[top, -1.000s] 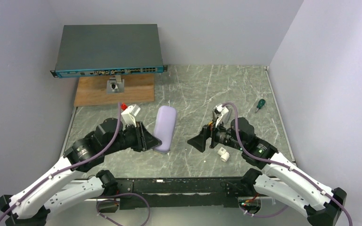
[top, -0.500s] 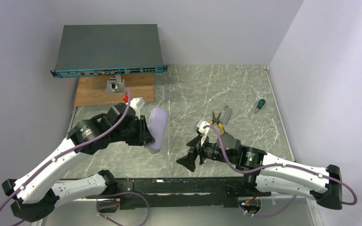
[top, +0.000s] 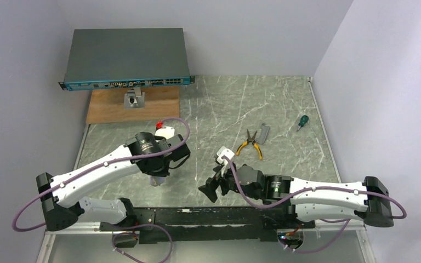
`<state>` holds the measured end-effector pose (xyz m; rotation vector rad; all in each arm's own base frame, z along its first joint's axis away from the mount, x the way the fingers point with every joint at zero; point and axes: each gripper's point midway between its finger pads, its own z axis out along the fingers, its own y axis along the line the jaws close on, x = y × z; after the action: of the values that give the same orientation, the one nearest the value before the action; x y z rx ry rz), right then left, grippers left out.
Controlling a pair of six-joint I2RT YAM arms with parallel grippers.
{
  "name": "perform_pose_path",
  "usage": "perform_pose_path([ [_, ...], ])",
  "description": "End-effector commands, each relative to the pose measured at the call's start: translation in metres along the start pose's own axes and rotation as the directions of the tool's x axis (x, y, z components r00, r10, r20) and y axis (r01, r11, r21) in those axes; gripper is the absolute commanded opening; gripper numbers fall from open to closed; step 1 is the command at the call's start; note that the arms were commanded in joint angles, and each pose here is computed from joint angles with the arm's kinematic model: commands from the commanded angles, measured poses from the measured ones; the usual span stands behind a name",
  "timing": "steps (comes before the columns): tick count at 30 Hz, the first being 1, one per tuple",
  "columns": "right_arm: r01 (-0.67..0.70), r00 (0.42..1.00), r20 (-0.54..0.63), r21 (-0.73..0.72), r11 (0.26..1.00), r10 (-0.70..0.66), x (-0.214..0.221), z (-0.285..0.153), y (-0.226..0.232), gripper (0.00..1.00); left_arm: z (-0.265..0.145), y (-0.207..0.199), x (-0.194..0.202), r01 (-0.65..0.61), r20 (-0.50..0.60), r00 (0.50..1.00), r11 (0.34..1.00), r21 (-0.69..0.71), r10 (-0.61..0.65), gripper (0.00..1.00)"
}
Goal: Open the umbrella
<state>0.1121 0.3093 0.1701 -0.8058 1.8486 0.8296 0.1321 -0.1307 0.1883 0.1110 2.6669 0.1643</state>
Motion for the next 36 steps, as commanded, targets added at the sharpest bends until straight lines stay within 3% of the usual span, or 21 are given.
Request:
perform_pose_path([
  [1, 0.01, 0.993, 0.115, -0.038, 0.999, -0.005, -0.02, 0.002, 0.015, 0.96, -0.02, -0.001, -0.034, 0.035, 0.159, 0.986, 0.998, 0.044, -0.042, 0.0],
  [6, 0.036, 0.988, 0.155, -0.116, 0.993, -0.018, -0.017, 0.0, 0.031, 0.97, -0.031, -0.048, -0.048, -0.034, 0.23, 0.972, 0.951, 0.306, -0.039, 0.0],
  [11, 0.06, 0.984, 0.176, -0.204, 0.977, -0.024, -0.015, 0.0, 0.05, 0.99, -0.042, -0.062, -0.044, -0.081, 0.168, 0.986, 0.933, 0.352, 0.022, 0.0],
  [17, 0.093, 0.962, 0.273, -0.252, 0.963, -0.022, -0.026, -0.009, 0.062, 0.99, -0.081, -0.089, -0.052, -0.106, 0.212, 0.977, 0.815, 0.57, -0.021, 0.0],
  [24, 0.137, 0.948, 0.312, -0.234, 0.963, -0.06, -0.035, -0.006, 0.067, 0.91, -0.103, -0.1, -0.059, -0.087, 0.207, 0.976, 0.759, 0.645, -0.064, 0.0],
  [36, 0.122, 0.924, 0.38, -0.197, 0.973, -0.039, -0.046, -0.007, 0.061, 0.86, -0.116, -0.111, -0.061, -0.08, 0.215, 0.97, 0.689, 0.721, -0.112, 0.0],
])
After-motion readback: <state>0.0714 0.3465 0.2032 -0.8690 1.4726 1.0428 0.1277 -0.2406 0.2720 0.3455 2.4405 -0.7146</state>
